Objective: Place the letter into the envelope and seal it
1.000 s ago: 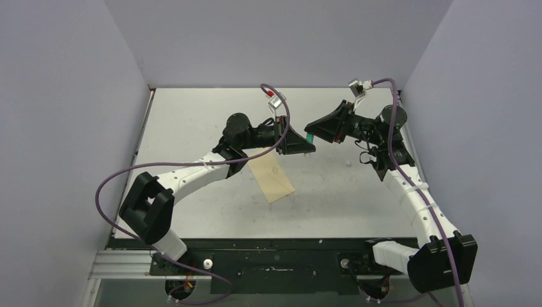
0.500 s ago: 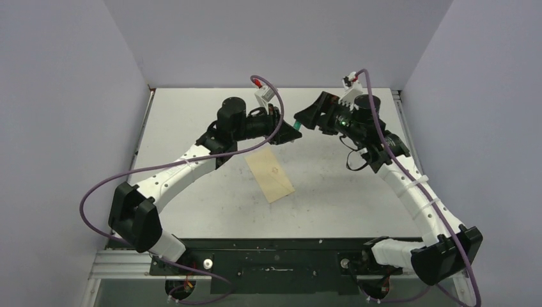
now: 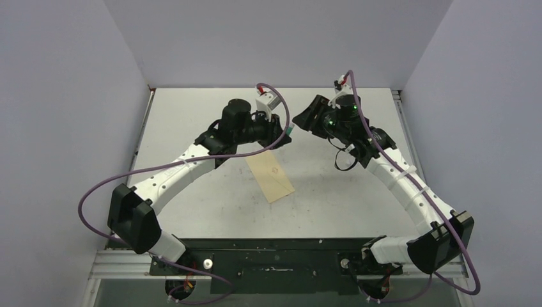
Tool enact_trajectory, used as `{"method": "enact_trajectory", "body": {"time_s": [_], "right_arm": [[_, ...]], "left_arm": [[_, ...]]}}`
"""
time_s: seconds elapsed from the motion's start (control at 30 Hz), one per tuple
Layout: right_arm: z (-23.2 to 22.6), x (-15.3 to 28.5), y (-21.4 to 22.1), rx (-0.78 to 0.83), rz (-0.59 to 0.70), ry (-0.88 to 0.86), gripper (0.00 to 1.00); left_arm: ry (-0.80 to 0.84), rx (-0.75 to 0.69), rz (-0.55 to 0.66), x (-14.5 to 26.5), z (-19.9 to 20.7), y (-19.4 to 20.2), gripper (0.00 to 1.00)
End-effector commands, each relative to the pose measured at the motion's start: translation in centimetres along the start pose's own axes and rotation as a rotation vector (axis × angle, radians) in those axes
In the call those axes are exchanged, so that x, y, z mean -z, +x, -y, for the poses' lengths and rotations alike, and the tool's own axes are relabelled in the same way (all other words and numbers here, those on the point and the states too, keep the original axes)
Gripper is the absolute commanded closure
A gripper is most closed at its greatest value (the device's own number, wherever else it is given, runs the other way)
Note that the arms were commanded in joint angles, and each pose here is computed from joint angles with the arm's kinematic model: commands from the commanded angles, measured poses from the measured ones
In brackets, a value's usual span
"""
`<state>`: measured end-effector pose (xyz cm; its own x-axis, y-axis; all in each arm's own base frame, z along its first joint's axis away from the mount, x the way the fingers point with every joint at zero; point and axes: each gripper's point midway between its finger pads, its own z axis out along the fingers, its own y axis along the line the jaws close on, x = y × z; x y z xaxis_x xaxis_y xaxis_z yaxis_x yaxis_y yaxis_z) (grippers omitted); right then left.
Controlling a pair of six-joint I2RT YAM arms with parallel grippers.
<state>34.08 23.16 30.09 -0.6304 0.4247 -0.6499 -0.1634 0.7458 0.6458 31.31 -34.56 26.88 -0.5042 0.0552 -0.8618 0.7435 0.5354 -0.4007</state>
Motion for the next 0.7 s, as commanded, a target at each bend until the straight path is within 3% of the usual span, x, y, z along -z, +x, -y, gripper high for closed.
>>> {"method": "enact_trajectory", "body": {"time_s": [0.0, 0.1, 0.17, 0.33, 0.53, 0.67], "right_arm": [[-2.9, 0.2, -1.0, -0.024, 0.012, -0.102, 0.49], [-3.4, 0.0, -0.6, -0.035, -0.007, -0.14, 0.37], [-3.6, -0.3, -0.3, -0.044, -0.02, -0.156, 0.38], [-3.8, -0.4, 0.1, -0.047, -0.039, -0.179, 0.57], [-4.6, -0.4, 0.9, -0.041, -0.079, -0.232, 0.62], [-4.7, -0.1, 1.0, -0.029, -0.087, -0.249, 0.88]], "left_arm": [[0.015, -0.061, 0.089, 1.9, 1.6, -2.9, 1.0], [0.023, -0.059, 0.088, 1.9, 1.7, -2.9, 1.0], [0.033, -0.059, 0.087, 1.9, 1.8, -2.9, 1.0], [0.045, -0.055, 0.083, 2.0, 2.1, -2.8, 1.0], [0.063, -0.04, 0.086, 2.1, 2.5, -3.0, 1.0], [0.077, -0.028, 0.078, 2.1, 2.9, -3.0, 1.0]]}}
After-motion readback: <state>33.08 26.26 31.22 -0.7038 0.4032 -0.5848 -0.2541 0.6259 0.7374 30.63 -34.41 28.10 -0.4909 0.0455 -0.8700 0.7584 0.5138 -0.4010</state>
